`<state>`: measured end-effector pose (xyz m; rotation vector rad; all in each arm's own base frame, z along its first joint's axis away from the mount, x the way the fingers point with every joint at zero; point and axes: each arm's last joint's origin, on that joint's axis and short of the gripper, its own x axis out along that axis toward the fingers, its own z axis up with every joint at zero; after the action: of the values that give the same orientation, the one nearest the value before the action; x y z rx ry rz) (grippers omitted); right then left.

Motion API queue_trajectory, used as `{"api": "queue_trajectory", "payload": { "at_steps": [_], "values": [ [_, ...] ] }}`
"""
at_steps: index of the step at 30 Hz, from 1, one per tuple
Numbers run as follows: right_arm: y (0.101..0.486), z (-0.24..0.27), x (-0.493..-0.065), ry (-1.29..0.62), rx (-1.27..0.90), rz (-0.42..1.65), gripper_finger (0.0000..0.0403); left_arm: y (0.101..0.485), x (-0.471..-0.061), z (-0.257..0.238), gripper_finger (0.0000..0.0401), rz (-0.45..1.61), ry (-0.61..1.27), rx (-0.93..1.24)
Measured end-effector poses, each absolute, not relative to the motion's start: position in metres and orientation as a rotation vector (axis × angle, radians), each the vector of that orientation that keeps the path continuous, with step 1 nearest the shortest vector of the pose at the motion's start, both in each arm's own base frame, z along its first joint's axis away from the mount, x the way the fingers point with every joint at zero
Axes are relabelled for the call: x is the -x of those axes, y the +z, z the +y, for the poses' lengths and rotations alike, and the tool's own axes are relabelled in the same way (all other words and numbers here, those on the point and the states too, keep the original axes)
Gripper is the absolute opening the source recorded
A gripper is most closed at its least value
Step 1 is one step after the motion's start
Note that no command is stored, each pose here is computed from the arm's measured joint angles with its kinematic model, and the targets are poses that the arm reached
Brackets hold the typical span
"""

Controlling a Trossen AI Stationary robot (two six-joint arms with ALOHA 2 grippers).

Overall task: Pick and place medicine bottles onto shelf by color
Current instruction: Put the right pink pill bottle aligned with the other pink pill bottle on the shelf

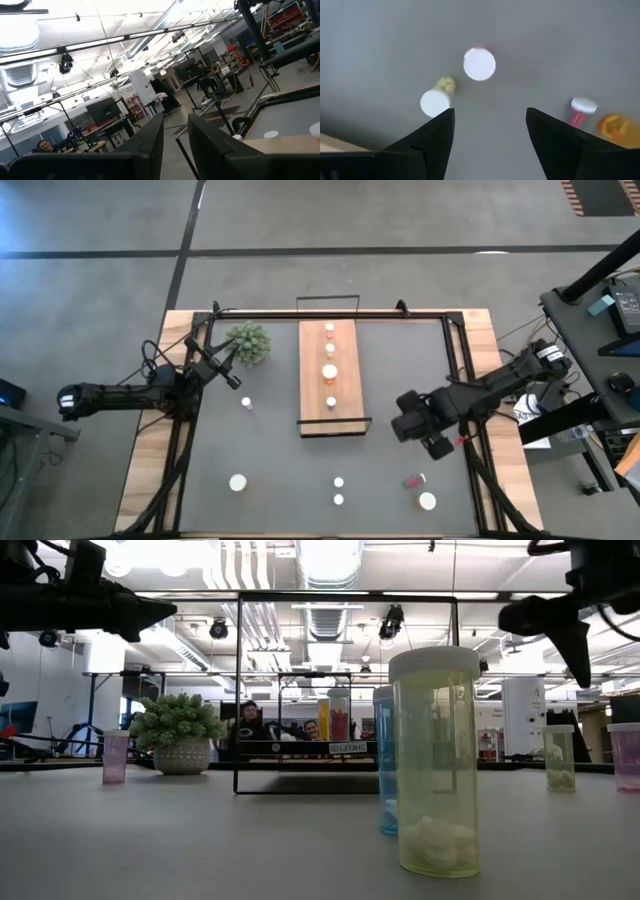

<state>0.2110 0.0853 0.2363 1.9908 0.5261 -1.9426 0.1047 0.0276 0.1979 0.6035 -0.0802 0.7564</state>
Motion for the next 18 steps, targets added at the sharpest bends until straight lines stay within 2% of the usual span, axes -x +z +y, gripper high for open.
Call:
{"api": "queue_trajectory", "payload": {
  "at_steps": [5, 18],
  "values": [
    [0.231, 0.089, -0.208, -1.992, -2.028, 0.461, 0.0235, 0.198, -0.105, 0.028, 0.0072, -0.081, 0.756, -0.603],
    [0.216, 0.086, -0.199, -2.035, -1.954, 0.399, 0.0225, 0.198, -0.105, 0.028, 0.0072, -0.080, 0.756, -0.604]
  ]
}}
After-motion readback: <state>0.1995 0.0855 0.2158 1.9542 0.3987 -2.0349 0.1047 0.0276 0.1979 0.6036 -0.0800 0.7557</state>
